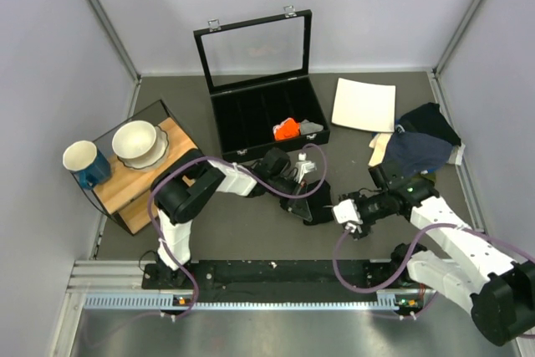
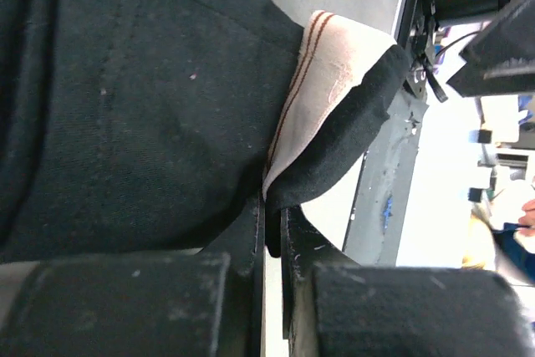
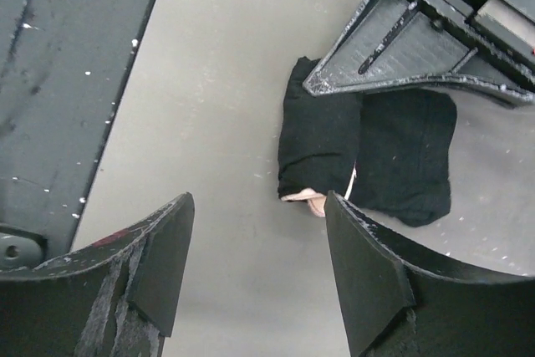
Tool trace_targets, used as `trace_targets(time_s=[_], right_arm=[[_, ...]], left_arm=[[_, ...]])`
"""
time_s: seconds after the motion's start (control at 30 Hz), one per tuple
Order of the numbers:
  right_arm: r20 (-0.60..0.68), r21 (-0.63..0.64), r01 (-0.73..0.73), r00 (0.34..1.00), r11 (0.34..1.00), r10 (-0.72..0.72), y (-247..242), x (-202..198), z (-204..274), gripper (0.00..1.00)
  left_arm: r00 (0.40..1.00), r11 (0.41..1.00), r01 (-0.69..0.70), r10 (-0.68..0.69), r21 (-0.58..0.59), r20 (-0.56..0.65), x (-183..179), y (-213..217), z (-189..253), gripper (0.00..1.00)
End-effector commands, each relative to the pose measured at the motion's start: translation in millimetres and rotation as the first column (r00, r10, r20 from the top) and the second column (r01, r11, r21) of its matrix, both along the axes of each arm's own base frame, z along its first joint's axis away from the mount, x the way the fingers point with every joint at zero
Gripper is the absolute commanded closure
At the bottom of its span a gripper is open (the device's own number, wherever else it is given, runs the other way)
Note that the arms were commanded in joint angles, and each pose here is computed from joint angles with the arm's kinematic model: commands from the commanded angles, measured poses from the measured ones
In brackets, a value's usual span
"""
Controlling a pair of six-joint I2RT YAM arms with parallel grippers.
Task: Roll the underwear
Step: Roll the underwear to the center of the board.
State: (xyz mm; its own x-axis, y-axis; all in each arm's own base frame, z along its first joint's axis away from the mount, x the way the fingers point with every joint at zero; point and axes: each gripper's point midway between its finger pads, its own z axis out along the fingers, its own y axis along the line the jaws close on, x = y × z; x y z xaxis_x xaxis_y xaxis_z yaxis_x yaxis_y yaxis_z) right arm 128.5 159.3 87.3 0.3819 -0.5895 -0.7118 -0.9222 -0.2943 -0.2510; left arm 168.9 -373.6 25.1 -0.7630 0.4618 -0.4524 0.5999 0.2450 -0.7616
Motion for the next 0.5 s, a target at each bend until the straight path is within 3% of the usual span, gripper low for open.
trace_targets(time_s=[0.0, 0.27, 0.47], right_arm=[[0.127, -0.015, -0.080, 0.989, 0.997, 0.081, 17.1, 15.6, 0.3, 0.36], [0.170, -0.096, -0.142, 0.973, 0.985, 0.157, 36.6, 18.0, -16.0, 0.36], [0.188, -0.175, -0.095, 0.974, 0.980, 0.128, 31.3, 32.4, -42.2, 0.37]], left_arm=[[0.983, 0.971, -0.147, 0.165, 0.187, -0.083, 15.6, 23.4, -44.0, 1.00], [0.977, 0.963, -0.160, 0.186, 0.218, -0.103, 26.0, 17.9, -45.6, 1.00], [0.974, 0.961, -0.173, 0.199, 0.216, -0.110, 30.5, 17.2, -45.1, 1.00]])
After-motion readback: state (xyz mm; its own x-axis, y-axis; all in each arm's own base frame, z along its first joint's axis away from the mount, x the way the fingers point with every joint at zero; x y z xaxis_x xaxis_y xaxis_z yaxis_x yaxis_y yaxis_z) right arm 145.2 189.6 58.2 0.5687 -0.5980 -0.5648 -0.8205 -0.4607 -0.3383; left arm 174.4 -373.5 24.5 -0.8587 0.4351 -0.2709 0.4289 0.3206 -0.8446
